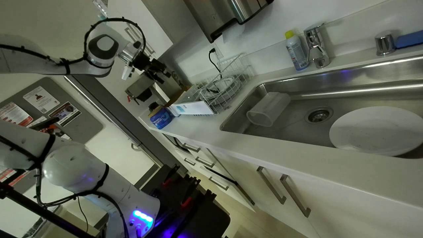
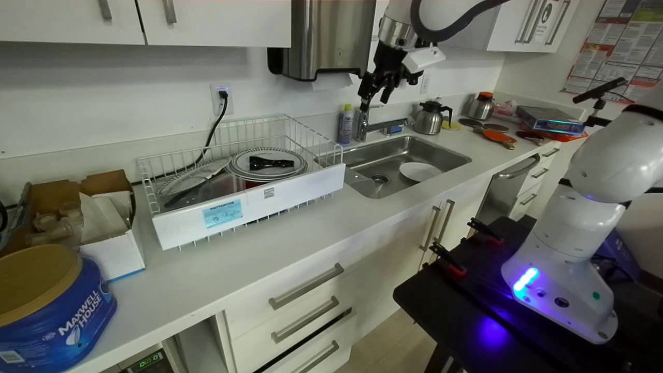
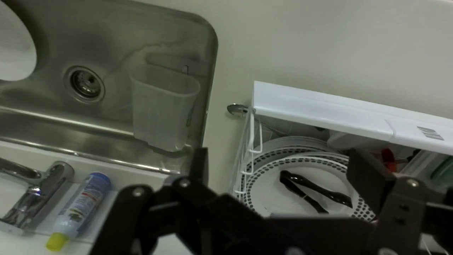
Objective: Take the tongs in the dish rack and put them in the sink
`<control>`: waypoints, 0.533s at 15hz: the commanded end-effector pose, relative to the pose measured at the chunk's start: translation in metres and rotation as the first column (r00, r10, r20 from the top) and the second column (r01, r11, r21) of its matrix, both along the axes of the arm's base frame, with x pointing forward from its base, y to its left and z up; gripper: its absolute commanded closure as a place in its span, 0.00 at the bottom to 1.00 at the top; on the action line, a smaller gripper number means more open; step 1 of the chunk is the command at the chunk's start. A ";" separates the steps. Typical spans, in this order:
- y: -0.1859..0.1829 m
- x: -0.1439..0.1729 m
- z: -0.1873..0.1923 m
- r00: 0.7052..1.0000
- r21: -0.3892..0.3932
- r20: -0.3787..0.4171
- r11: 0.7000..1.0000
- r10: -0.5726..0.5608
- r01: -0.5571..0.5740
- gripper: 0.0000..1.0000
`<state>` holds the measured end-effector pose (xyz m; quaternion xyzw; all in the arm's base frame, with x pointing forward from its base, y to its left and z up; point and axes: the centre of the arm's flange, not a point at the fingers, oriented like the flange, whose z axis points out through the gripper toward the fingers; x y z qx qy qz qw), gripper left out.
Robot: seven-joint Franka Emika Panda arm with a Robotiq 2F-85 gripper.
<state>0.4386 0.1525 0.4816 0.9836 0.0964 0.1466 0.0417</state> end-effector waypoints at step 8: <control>0.058 0.140 -0.068 0.945 -0.031 -0.065 0.946 0.321 -0.324 0.00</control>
